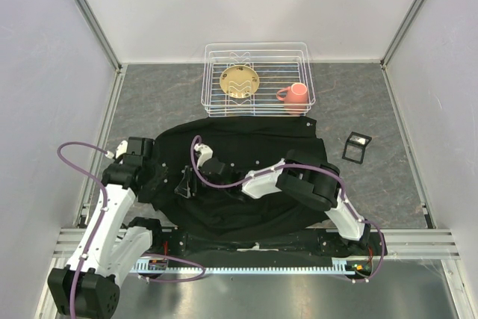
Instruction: Remove the brooch from the garment
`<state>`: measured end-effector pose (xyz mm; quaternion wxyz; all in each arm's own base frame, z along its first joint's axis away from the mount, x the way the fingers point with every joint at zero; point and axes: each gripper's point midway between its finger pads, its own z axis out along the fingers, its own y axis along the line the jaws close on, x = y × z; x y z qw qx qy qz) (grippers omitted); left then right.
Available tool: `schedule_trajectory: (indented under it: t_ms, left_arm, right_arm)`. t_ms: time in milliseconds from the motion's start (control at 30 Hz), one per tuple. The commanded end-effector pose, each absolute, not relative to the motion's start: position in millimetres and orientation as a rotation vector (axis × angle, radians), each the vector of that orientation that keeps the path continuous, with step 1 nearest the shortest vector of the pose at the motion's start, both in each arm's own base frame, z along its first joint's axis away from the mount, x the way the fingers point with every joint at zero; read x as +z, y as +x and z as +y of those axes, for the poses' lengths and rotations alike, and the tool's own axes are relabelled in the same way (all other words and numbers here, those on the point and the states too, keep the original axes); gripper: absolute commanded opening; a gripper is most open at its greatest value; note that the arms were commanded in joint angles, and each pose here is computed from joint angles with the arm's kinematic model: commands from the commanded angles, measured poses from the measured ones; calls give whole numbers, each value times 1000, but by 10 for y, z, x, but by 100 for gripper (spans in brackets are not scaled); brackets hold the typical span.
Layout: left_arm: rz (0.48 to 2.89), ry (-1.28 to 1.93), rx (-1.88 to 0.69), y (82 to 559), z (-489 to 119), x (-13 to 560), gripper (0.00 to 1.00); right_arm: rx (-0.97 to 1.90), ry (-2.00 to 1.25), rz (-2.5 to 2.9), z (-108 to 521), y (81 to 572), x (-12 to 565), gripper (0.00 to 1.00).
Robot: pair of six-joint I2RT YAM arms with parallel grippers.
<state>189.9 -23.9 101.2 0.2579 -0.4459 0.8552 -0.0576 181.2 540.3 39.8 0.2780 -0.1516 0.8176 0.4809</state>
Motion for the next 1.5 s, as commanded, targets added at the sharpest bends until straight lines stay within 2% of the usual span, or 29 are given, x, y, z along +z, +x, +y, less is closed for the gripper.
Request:
schedule_trajectory:
  t_ms: [0,133,333,600,833,1033,1133,1233,1467]
  left_arm:
    - [2302,-1177,-121,1942,-174,1055,27]
    - [2301,-1172,-132,1951,-186,1062,27]
    - [2311,-1176,-143,1953,-209,1047,27]
    - [2330,-1182,-166,1942,-253,1000,27]
    - [2360,-1206,-216,1938,-342,901,25]
    - [2370,-1246,-226,1899,-361,830,26]
    - [2358,-1291,-226,1897,-340,806,29]
    - [2378,-1347,-305,1929,-384,705,37]
    - [2471,-1439,-599,1966,-581,422,43]
  right_arm:
    - [1299,-460,2159,5509,1727,525,56]
    - [1224,-499,2178,5453,1701,372,55]
    - [1150,-515,2179,5365,1742,194,48]
    - [1148,-528,2150,5322,1732,84,23]
    - [1167,-527,2009,5330,1812,284,0]
    - [1235,-520,1896,5365,1819,548,0]
    - [1315,-489,1834,5308,1751,647,0]
    - [1355,-458,1769,5247,1717,749,0]
    - [1398,-458,1701,5266,1708,866,0]
